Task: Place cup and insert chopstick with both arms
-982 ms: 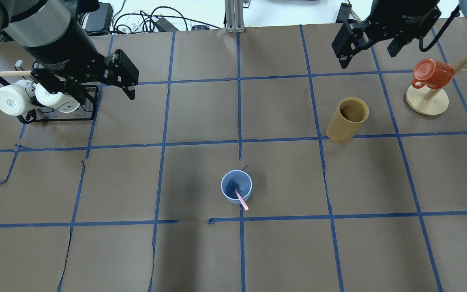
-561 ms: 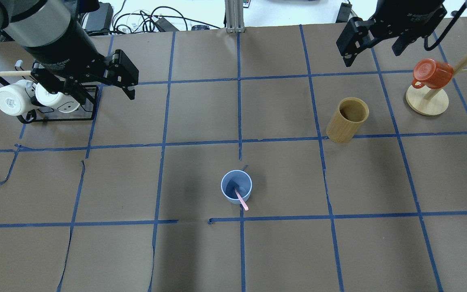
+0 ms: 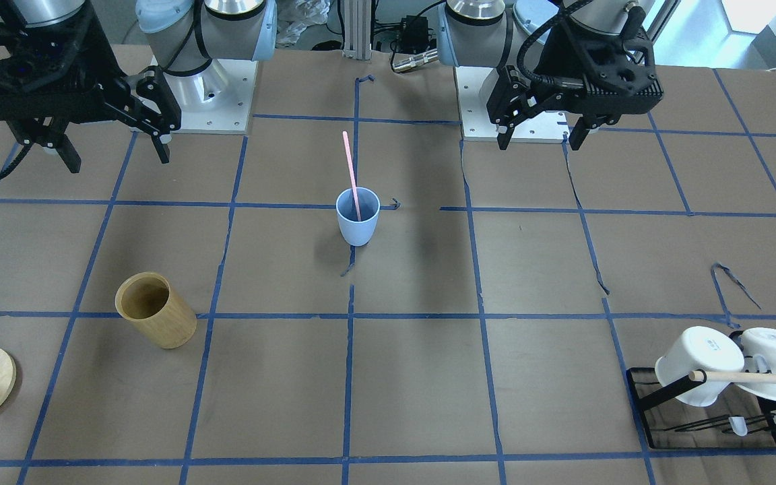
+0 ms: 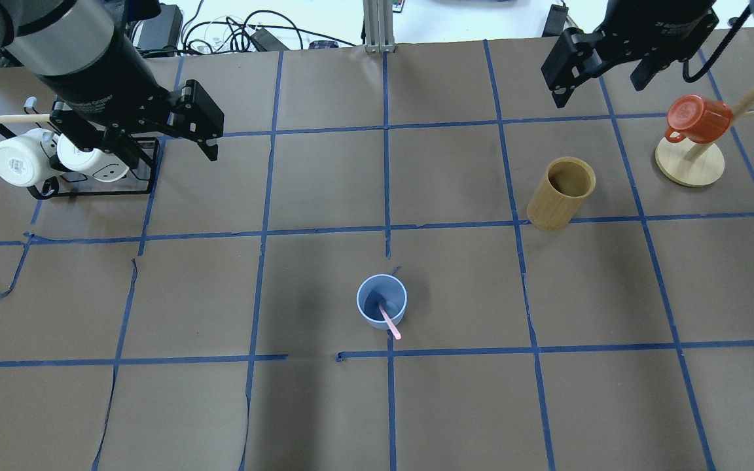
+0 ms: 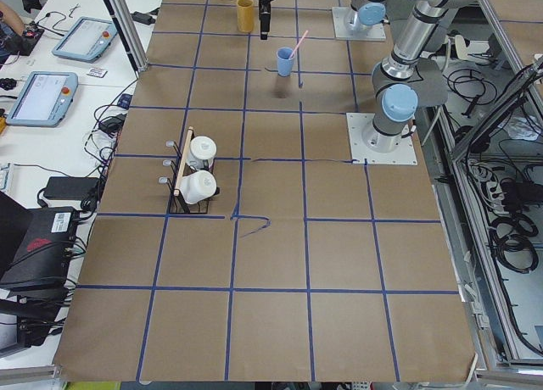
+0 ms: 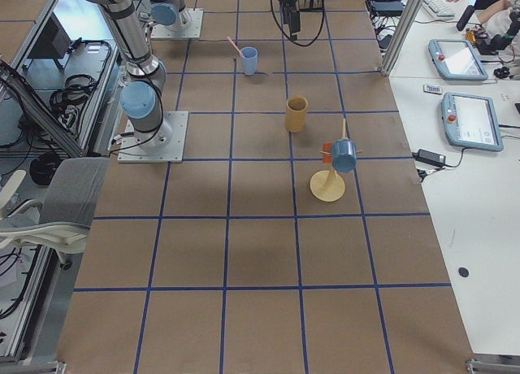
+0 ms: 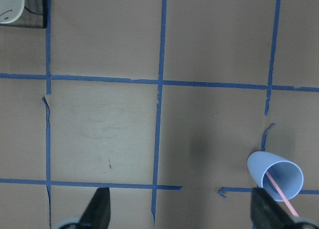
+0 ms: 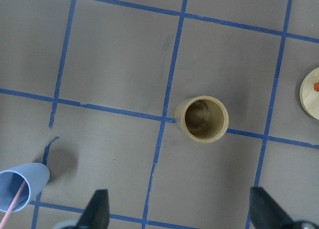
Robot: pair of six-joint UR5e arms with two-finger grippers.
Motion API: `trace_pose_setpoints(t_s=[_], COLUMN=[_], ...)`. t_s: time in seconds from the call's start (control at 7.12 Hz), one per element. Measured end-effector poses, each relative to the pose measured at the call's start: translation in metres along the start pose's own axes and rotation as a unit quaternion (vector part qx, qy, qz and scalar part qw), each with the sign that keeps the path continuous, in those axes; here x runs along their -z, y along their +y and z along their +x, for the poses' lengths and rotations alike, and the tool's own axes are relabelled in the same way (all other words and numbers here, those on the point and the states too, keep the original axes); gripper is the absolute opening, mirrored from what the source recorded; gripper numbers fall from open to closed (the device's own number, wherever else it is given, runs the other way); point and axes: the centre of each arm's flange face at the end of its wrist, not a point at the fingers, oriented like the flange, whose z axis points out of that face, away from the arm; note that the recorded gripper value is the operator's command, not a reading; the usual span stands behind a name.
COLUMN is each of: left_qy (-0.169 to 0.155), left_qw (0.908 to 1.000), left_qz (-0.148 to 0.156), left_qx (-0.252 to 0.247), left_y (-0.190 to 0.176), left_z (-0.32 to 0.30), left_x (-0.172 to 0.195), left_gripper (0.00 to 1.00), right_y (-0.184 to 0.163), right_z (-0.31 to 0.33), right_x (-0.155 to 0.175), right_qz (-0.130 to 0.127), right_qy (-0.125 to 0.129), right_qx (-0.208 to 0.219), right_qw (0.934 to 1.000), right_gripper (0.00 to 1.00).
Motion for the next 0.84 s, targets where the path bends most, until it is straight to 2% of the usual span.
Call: trace_pose_setpoints(t_s=[0.56,0.84], left_qy=[0.0,0.0], left_qw=[1.0,1.0], left_qz=[0.0,0.0], left_qx=[0.0,0.0], left_y=[0.0,0.0], left_z=[0.0,0.0], left_x=[0.0,0.0], left_gripper=[1.0,1.0], right_y=[-0.001,-0.0016], right_z=[-0.0002,-0.0024], right_x=[0.0089,0.0071], right_qz=[0.011,0.01], right_qy=[0.001,-0.011], right_qx=[0.027,0.027], right_qw=[0.9996,0.9995], right_gripper=[1.0,1.0])
